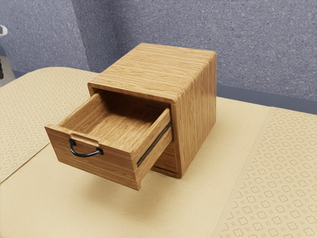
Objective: Push the drawer handle with one arm to close the drawer
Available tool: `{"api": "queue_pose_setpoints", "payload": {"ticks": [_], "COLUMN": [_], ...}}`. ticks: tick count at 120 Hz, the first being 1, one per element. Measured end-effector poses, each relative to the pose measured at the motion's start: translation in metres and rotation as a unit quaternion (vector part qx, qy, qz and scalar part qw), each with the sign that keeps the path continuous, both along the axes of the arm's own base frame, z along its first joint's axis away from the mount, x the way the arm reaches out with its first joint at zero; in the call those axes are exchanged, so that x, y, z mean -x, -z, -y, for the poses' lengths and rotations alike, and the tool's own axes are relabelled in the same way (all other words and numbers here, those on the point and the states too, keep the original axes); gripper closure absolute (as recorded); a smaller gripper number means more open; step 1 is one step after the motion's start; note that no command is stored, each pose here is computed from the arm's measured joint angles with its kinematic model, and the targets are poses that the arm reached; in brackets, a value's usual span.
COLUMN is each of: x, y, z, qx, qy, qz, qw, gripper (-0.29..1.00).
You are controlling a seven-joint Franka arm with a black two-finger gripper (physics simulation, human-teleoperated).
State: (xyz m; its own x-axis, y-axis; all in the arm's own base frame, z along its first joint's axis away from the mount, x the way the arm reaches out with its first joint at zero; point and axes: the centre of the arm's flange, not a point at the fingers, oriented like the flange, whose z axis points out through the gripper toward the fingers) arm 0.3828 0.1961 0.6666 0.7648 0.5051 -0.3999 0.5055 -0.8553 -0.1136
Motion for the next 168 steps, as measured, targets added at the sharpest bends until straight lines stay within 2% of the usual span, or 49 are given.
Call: {"api": "queue_pose_setpoints", "payload": {"ticks": [15,23,29,38,53,65,77,95,116,155,168], "x": [-0.018,-0.018,-0.028,-0.040,-0.047,-0.049,-0.041,-0.020,-0.014,0.026,0.037], "y": [-0.014,-0.074,-0.098,-0.107,-0.111,-0.109,-0.090,-0.042,0.021,0.066,0.069], "z": [-0.004,0.025,0.057,0.082,0.093,0.102,0.138,0.181,0.190,0.231,0.255], "qx": [-0.048,-0.095,-0.116,-0.131,-0.134,-0.131,-0.122,-0.105,-0.083,-0.093,-0.090], "qy": [-0.012,0.009,0.034,0.051,0.051,0.054,0.079,0.098,0.079,0.097,0.127], "qz": [0.074,0.152,0.187,0.208,0.225,0.229,0.213,0.178,0.146,0.132,0.135], "qw": [0.996,0.984,0.975,0.968,0.964,0.963,0.966,0.974,0.983,0.982,0.979], "gripper": [0.00,0.00,0.00,0.00,0.01,0.24,0.46,0.65,0.74,0.78,0.78]}}
